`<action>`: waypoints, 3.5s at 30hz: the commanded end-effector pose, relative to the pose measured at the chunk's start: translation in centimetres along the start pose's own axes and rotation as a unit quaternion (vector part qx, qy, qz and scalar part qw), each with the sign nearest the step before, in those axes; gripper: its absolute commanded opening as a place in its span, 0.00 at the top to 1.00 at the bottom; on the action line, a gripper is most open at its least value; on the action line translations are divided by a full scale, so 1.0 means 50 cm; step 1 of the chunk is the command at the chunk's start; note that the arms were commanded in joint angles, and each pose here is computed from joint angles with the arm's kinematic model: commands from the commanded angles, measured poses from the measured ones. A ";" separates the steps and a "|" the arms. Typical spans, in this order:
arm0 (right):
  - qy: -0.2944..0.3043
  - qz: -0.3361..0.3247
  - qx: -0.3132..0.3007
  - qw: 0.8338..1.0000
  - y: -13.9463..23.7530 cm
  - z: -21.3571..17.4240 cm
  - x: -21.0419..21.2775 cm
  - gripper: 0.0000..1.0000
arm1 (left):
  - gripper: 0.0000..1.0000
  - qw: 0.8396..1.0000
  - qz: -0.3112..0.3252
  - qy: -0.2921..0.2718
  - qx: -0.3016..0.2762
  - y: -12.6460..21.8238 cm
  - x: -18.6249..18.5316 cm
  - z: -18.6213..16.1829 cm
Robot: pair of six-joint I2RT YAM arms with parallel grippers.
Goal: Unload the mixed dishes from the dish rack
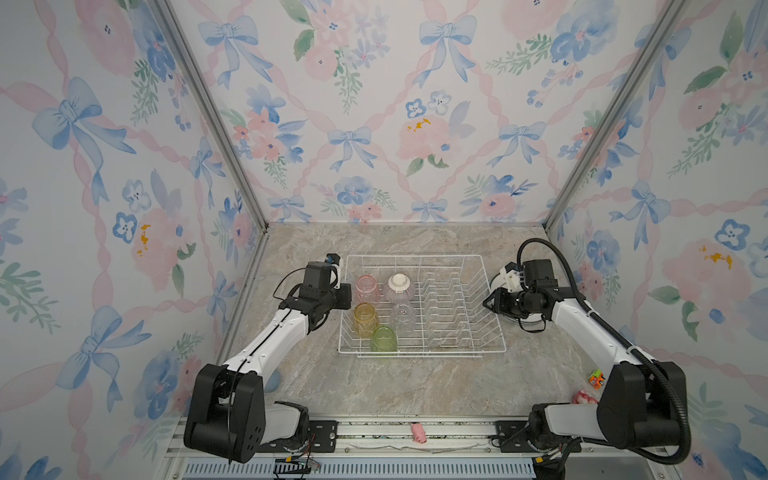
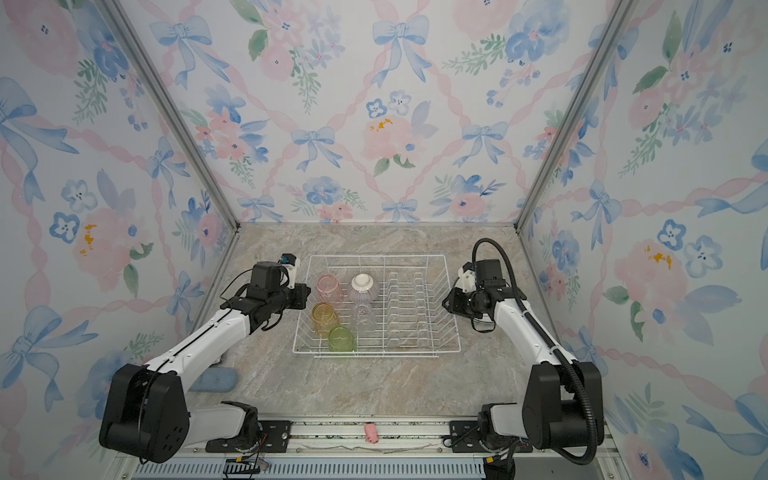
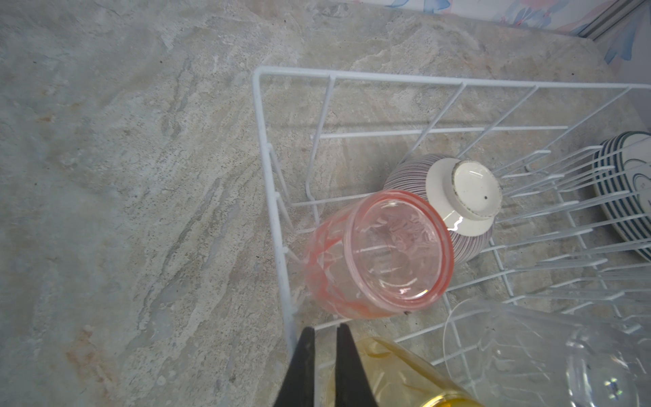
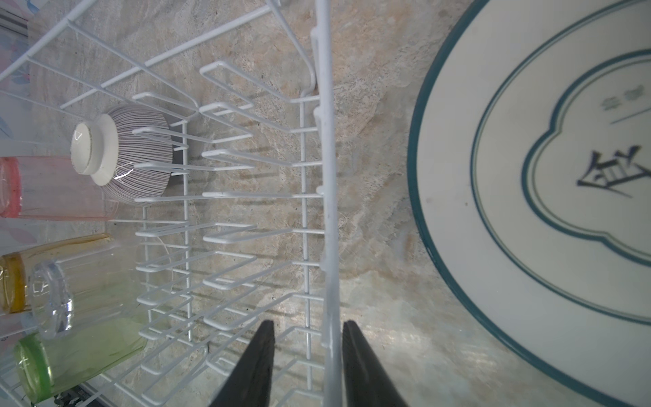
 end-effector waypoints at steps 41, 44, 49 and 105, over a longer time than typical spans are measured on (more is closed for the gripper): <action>0.026 0.012 0.020 0.999 -0.032 0.024 0.021 0.62 | 0.90 0.996 0.059 0.000 0.069 -0.012 0.007 0.021; 0.029 0.015 0.029 0.999 -0.037 0.031 0.023 0.62 | 0.93 0.995 0.060 -0.001 0.076 -0.022 0.007 0.019; 0.030 0.015 0.030 0.999 -0.041 0.039 0.025 0.66 | 1.00 0.994 0.065 -0.006 0.091 -0.043 0.011 0.013; 0.033 -0.031 -0.024 0.999 -0.014 0.145 0.016 0.44 | 0.76 0.995 0.089 -0.036 -0.032 0.056 -0.004 0.143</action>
Point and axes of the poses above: each gripper's point midway between its finger pads, its own y axis back along the fingers, its own x axis along the line the jaws close on, z = x × y, the point moved 7 cm from there along y, back along the fingers, and after that the axes turned 7 degrees about y, right-handed, at the moved point
